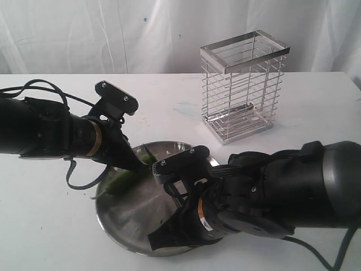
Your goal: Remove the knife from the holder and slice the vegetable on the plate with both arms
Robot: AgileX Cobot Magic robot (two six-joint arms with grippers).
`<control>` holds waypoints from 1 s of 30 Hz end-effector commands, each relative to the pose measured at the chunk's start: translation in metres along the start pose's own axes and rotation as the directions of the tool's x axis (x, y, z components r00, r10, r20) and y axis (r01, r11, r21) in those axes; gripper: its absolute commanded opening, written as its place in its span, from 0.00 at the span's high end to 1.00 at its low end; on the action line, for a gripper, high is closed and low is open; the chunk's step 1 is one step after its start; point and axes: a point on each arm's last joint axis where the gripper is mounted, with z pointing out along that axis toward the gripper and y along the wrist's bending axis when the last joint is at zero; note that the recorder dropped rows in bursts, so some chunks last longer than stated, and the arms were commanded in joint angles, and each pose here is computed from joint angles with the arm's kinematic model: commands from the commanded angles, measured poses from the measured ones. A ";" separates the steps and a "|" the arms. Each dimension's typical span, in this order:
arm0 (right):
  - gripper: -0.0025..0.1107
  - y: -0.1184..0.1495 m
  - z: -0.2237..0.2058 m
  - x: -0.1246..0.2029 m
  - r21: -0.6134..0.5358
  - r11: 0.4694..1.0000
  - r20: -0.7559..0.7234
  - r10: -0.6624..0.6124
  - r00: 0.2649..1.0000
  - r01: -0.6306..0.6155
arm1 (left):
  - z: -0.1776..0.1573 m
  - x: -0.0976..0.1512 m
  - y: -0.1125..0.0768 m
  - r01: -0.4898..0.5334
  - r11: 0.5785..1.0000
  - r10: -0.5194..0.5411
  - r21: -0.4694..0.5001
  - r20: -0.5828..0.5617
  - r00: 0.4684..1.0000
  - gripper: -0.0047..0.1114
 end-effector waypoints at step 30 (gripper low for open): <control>0.98 -0.011 0.016 0.009 0.102 0.974 -0.148 -0.185 0.971 0.202 | 0.029 0.038 -0.013 0.049 0.997 -0.041 0.055 -0.134 0.990 0.78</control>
